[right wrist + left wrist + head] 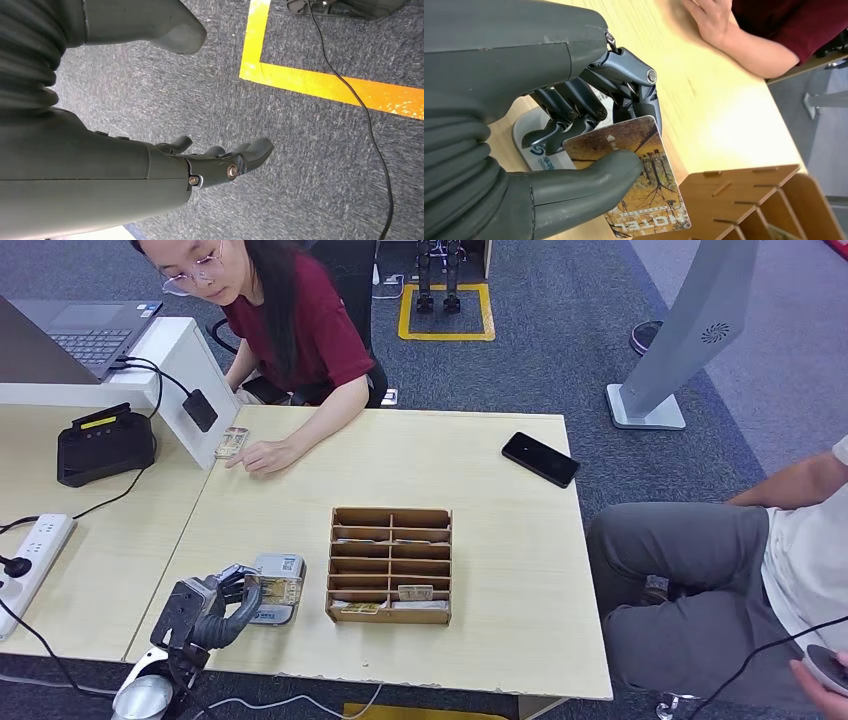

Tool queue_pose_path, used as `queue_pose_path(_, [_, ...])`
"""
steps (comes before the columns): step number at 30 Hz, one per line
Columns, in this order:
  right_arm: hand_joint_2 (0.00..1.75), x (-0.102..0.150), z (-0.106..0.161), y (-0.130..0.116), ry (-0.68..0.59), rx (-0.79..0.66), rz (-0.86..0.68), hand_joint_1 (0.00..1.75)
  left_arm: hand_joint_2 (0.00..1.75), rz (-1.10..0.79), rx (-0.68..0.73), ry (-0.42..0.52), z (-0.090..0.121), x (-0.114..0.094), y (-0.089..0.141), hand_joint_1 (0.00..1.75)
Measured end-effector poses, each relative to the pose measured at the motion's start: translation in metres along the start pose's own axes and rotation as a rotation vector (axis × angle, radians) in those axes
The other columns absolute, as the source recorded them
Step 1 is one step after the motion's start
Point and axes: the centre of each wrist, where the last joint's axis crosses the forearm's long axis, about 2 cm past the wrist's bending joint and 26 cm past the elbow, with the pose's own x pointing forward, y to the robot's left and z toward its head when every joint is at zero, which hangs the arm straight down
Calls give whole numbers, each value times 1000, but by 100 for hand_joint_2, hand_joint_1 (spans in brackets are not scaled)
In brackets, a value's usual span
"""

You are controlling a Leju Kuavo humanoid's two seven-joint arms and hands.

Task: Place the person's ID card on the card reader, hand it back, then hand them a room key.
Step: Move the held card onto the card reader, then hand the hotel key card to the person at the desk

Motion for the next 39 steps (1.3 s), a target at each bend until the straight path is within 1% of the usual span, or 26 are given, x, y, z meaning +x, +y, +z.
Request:
queue_pose_path(4, [175,0,0,0,-2,1,5,0,175,-21,-8,4,-1,0,-4,175])
queue_pose_path(8, [175,1,0,0,3,3,8,0,175,-63,-22,22,-4,-2,-15,175])
queue_pose_path(15, [175,1,0,0,5,3,21,0,175,-90,32,33,-20,-2,-19,175])
queue_pose_path(22, [175,1,0,0,3,6,27,0,175,-83,54,44,-34,-3,-16,175])
queue_pose_path(35, [175,1,0,0,2,13,42,0,175,-76,96,72,-44,-8,-5,175])
queue_pose_path(39, [175,1,0,0,1,14,43,0,175,-85,105,81,-45,-11,2,175])
